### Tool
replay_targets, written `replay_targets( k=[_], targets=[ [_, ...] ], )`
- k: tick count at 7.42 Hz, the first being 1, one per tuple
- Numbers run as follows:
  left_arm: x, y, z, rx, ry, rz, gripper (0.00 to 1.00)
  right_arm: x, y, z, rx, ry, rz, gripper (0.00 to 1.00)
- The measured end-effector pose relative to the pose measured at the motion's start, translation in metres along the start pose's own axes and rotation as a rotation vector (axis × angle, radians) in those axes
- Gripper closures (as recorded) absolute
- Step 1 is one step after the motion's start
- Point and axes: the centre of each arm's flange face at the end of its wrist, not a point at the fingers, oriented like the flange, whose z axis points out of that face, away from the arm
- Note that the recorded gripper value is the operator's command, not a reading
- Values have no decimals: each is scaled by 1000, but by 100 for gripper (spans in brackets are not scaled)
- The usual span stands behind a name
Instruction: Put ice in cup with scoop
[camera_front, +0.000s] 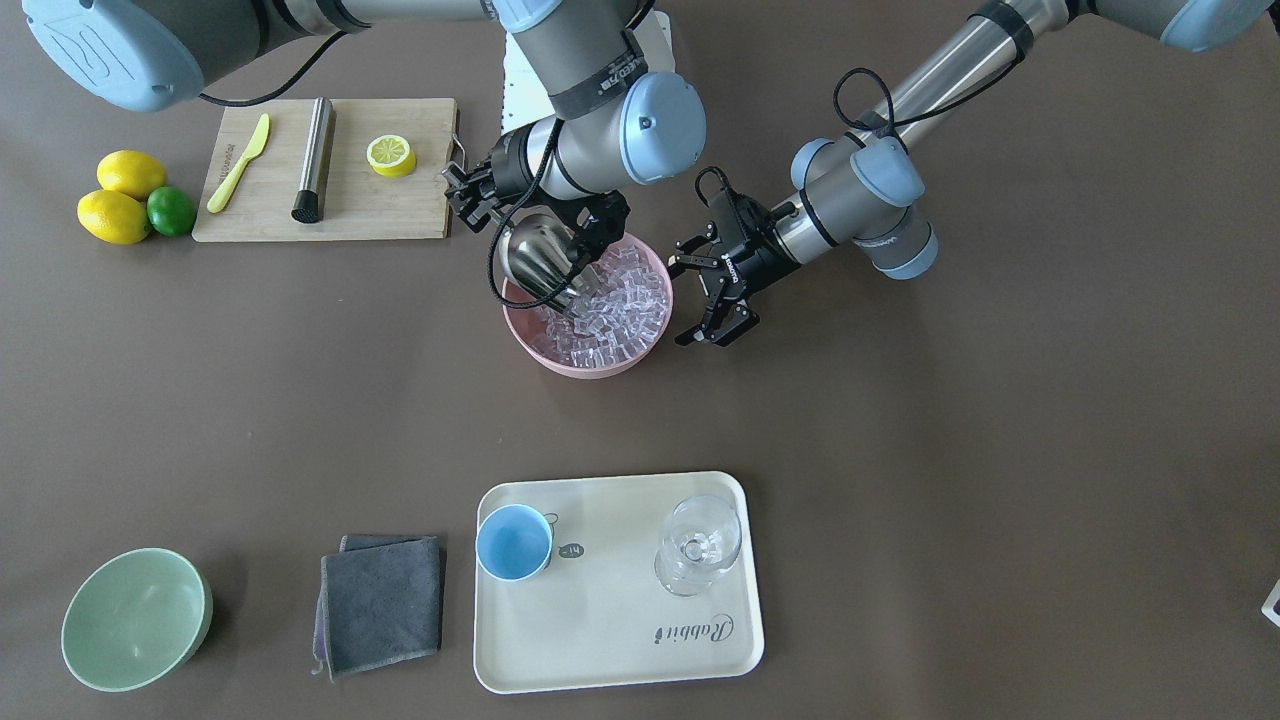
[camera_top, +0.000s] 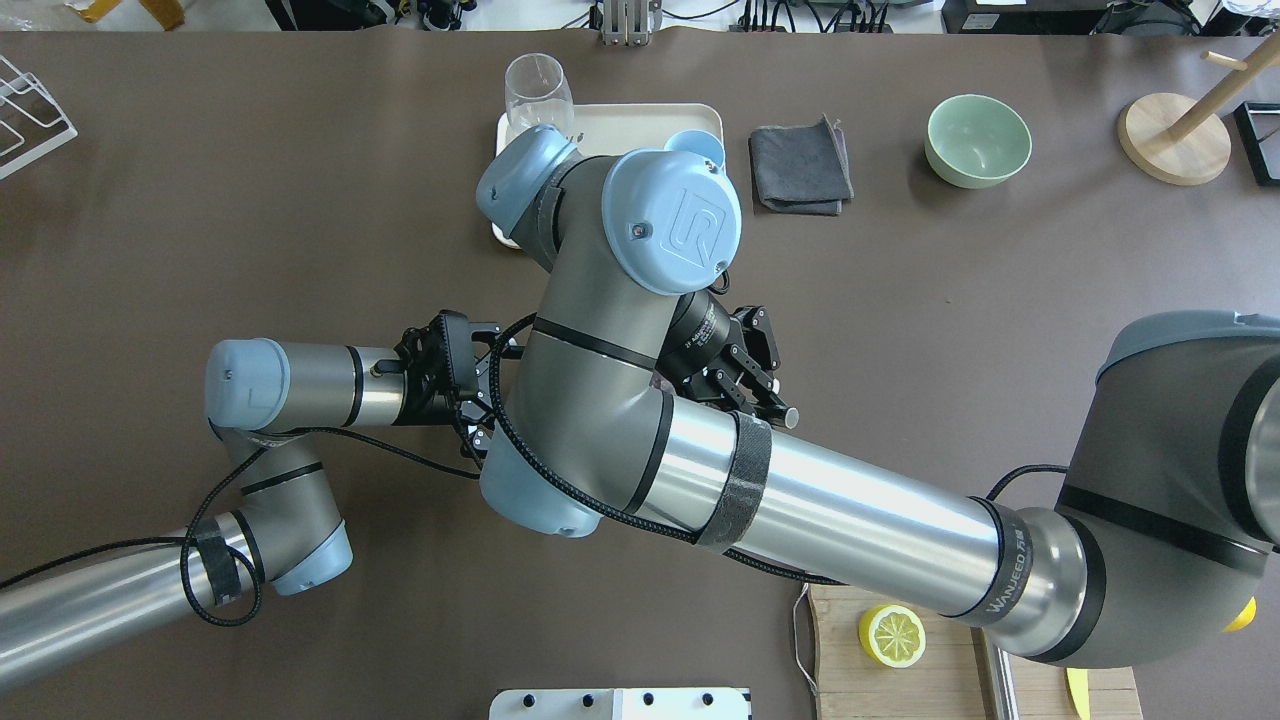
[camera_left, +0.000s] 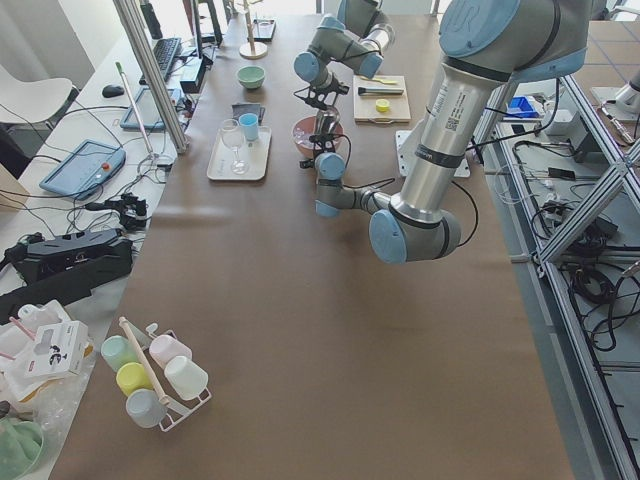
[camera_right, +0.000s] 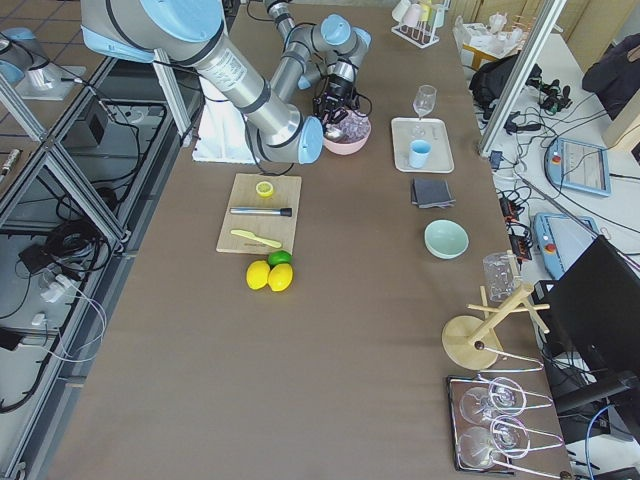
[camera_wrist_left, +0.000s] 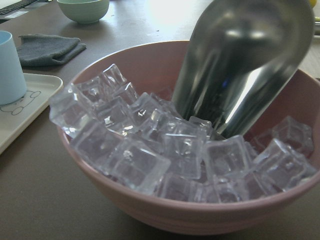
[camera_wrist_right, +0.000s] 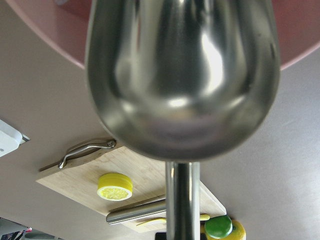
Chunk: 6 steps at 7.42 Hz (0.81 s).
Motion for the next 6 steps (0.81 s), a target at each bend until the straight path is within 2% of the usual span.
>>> replay_targets(
  k=[3,6],
  targets=[
    [-6,1,-8,-4,31,5,2,3,-14,6,77,10,-24,100],
    [-13,0,-14,-5,33,15,2,3,-18,23,198,51,-79,100]
  ],
)
